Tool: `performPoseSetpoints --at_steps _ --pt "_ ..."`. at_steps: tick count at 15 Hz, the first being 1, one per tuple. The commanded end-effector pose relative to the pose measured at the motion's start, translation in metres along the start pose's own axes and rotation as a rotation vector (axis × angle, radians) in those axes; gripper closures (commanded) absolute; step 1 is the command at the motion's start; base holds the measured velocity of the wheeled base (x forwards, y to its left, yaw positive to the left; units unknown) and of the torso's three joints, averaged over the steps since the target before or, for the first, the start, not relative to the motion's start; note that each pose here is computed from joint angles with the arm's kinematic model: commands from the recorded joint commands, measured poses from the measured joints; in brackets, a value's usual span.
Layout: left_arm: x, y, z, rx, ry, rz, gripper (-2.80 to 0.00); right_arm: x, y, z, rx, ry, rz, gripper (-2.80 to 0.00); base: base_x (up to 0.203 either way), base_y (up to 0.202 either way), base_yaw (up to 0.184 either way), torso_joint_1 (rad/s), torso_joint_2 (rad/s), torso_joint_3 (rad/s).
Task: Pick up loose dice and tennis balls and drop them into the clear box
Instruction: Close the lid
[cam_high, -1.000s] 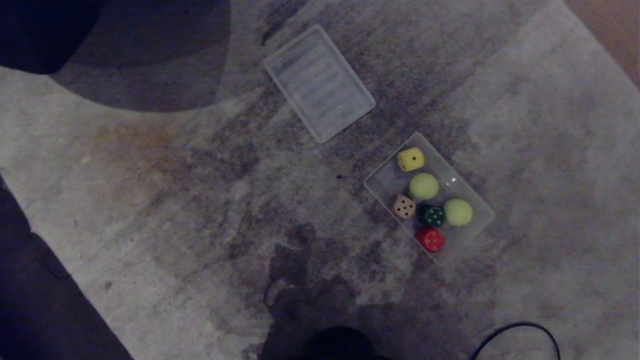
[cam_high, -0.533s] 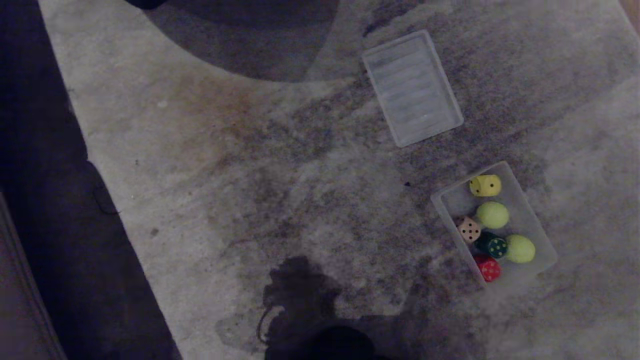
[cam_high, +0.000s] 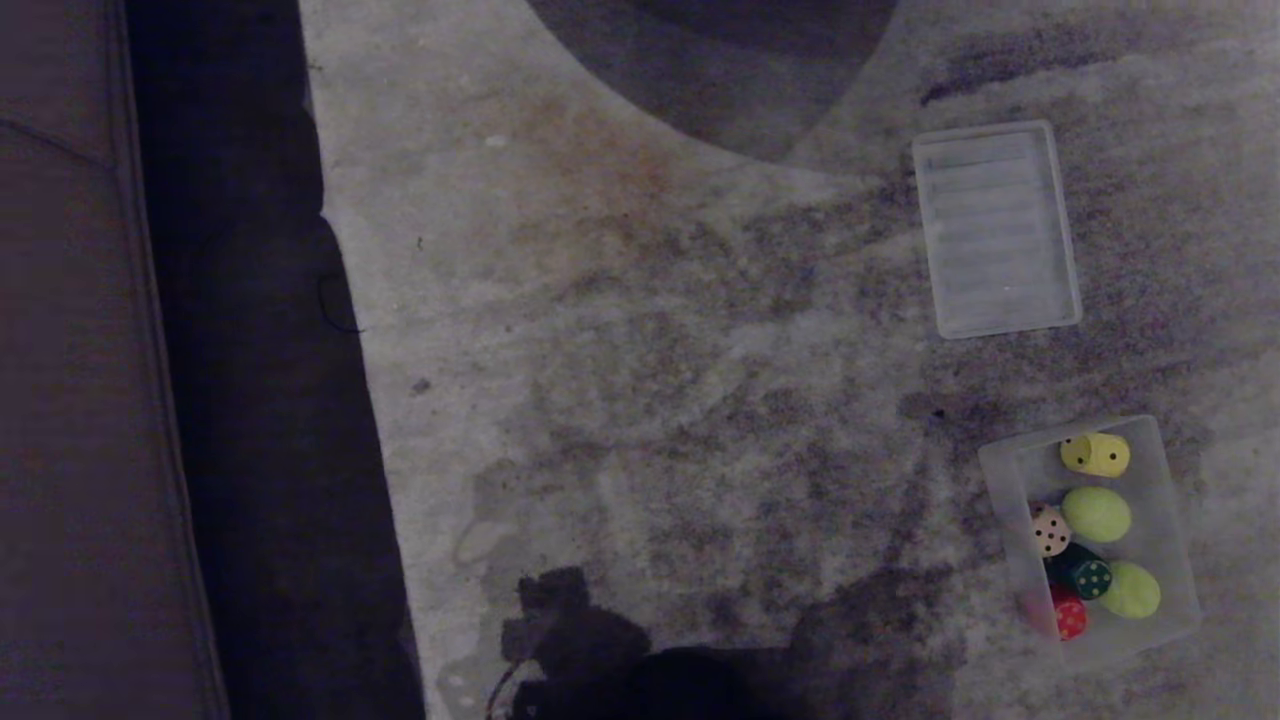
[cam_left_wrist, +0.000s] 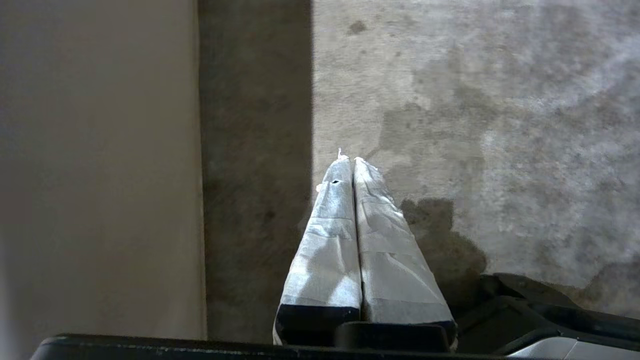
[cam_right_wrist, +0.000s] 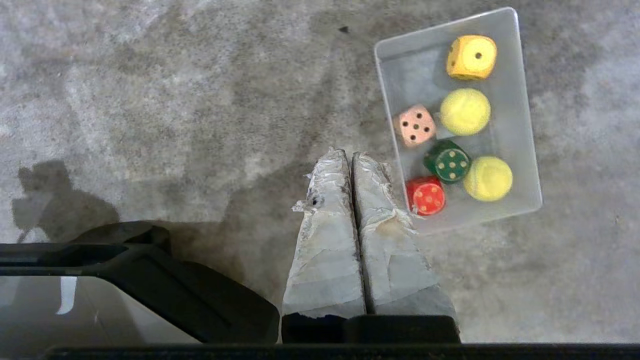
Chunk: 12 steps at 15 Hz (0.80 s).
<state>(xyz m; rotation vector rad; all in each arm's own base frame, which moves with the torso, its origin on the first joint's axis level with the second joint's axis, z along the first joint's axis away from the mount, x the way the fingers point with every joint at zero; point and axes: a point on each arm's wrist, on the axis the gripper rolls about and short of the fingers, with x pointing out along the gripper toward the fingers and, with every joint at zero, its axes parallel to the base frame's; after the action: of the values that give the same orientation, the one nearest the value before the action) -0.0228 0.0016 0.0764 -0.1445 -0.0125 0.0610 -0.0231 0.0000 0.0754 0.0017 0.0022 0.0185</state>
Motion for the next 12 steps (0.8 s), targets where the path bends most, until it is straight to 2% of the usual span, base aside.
performPoseSetpoints --at_steps 1,12 --pt "0.0001 0.0 0.0001 -0.001 0.0 0.0 0.0 0.0002 0.0 -0.0001 0.0 0.002 0.0 0.0 0.0 0.0 0.0 0.0 0.0 0.0" --pt "0.0001 0.0 0.0001 -0.005 0.0 0.001 0.0 0.0002 0.0 -0.0001 0.0 0.002 0.0 0.0 0.0 0.0 0.0 0.0 0.0 0.0"
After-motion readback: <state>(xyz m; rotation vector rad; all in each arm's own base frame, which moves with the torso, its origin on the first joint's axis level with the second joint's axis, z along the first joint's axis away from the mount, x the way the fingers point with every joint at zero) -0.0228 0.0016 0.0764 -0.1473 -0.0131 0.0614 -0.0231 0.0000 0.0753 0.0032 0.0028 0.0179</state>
